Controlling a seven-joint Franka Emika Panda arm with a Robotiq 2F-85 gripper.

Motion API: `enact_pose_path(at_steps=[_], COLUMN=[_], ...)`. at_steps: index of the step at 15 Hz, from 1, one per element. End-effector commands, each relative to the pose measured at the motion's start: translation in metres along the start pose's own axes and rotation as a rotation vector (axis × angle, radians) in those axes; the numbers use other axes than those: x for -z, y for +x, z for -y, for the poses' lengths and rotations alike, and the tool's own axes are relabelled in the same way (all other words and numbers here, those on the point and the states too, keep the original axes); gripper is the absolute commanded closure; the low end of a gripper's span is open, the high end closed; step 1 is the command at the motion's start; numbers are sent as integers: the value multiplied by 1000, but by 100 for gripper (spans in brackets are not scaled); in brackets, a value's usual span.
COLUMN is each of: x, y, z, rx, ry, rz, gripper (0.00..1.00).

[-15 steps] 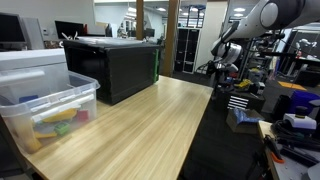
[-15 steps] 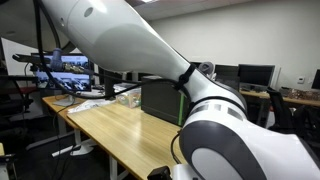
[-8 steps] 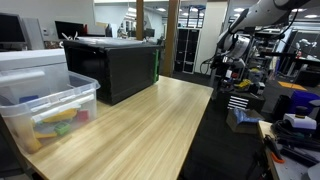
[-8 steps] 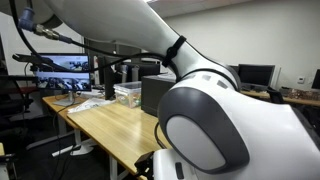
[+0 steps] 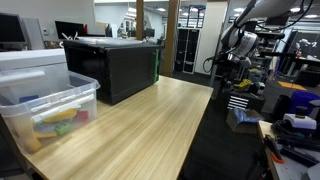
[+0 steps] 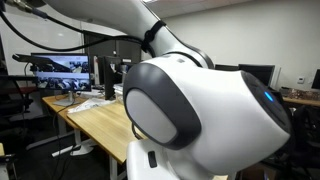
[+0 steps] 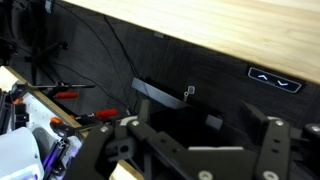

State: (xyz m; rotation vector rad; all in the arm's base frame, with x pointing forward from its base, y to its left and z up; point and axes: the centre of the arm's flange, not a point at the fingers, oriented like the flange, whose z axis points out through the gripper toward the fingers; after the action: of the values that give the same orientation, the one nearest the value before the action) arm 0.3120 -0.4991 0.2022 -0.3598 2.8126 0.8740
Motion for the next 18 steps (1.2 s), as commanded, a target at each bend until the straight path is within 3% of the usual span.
enact_pose_path(at_steps=[1,6,9,18], x=[-7,-33,-51,-71], y=[6,-2,-5,14], z=[-35,-42,-38,-21], rx=[48,41,-16,-303], ry=[35,50,77,100], rz=[-20,-86,-72,-18], gripper=[41,80,98,99])
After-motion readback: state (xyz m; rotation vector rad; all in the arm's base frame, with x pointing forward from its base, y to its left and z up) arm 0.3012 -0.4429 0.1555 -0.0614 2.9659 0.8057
